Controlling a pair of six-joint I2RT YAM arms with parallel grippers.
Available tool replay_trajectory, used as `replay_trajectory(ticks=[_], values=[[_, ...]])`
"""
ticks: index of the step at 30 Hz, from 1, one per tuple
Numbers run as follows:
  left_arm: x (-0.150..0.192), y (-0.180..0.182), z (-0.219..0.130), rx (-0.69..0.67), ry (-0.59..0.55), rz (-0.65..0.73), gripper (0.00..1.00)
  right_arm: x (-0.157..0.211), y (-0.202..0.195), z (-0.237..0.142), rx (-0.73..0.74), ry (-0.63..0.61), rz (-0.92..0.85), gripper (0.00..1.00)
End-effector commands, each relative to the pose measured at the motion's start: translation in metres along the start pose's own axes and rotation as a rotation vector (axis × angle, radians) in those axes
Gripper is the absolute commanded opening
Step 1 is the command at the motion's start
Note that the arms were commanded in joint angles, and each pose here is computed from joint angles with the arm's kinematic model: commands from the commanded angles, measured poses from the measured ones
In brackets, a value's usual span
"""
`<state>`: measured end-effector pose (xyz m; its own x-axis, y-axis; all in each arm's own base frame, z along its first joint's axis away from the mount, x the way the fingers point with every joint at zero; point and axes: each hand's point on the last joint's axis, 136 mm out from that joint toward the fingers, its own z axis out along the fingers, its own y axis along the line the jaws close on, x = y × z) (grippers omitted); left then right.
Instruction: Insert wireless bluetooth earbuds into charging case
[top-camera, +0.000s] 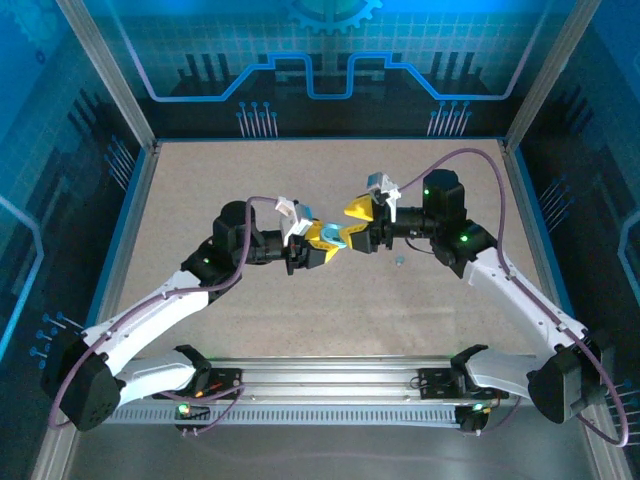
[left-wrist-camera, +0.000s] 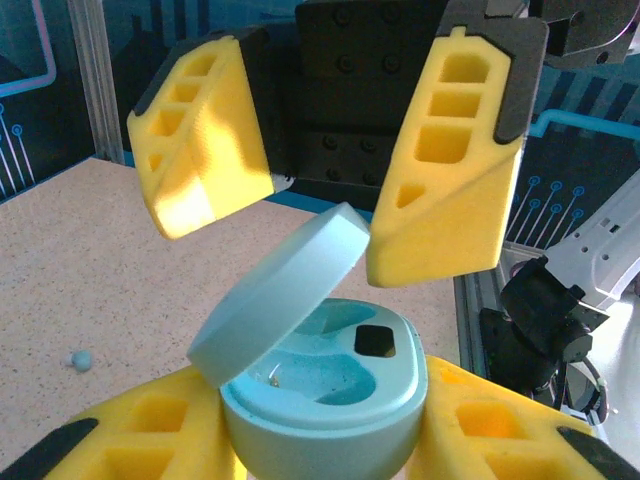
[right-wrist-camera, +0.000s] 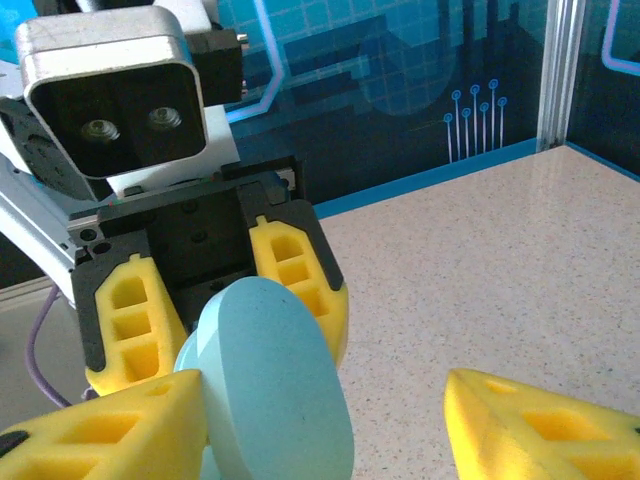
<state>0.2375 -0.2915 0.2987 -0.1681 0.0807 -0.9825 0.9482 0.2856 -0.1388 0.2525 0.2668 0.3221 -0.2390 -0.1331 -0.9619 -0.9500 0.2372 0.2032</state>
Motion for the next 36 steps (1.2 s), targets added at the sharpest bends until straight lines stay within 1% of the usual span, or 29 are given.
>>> replay_trajectory(ticks=[1,8,14,17,22,24,26,28,29,30,32,36], values=[[-0.01,-0.018,-0.004,0.059,-0.03,0.055,0.34,-0.012,-0.015,-0.005,0.086,-0.015,-0.01,0.62],[-0.01,-0.018,-0.003,0.063,-0.046,0.044,0.34,-0.007,-0.009,0.0,0.049,0.034,-0.066,0.47],[-0.012,-0.02,-0.002,0.075,-0.064,0.034,0.34,0.001,-0.006,0.007,0.02,0.101,-0.106,0.43],[-0.012,-0.021,-0.002,0.08,-0.068,0.03,0.34,0.001,-0.002,0.008,-0.012,0.11,-0.123,0.39],[-0.007,-0.018,-0.002,0.064,-0.058,0.022,0.34,-0.008,0.008,0.007,-0.063,0.094,-0.148,0.29],[-0.006,-0.017,-0.002,0.055,-0.053,0.016,0.39,-0.012,0.012,0.005,-0.074,0.089,-0.159,0.22],[-0.005,-0.015,-0.001,0.048,-0.051,0.009,0.4,-0.013,0.014,0.005,-0.085,0.089,-0.162,0.16],[-0.006,-0.014,0.0,0.048,-0.048,0.0,0.42,-0.014,0.014,0.005,-0.084,0.09,-0.161,0.15],[-0.006,-0.013,0.001,0.047,-0.044,-0.005,0.46,-0.014,0.015,0.005,-0.084,0.09,-0.163,0.12],[-0.005,-0.013,0.001,0.048,-0.038,-0.011,0.46,-0.014,0.015,0.005,-0.08,0.092,-0.165,0.1],[-0.005,-0.012,0.002,0.049,-0.035,-0.017,0.48,-0.014,0.014,0.006,-0.067,0.095,-0.17,0.1],[-0.005,-0.012,0.004,0.05,-0.031,-0.024,0.56,-0.015,0.015,0.006,-0.051,0.091,-0.183,0.09]])
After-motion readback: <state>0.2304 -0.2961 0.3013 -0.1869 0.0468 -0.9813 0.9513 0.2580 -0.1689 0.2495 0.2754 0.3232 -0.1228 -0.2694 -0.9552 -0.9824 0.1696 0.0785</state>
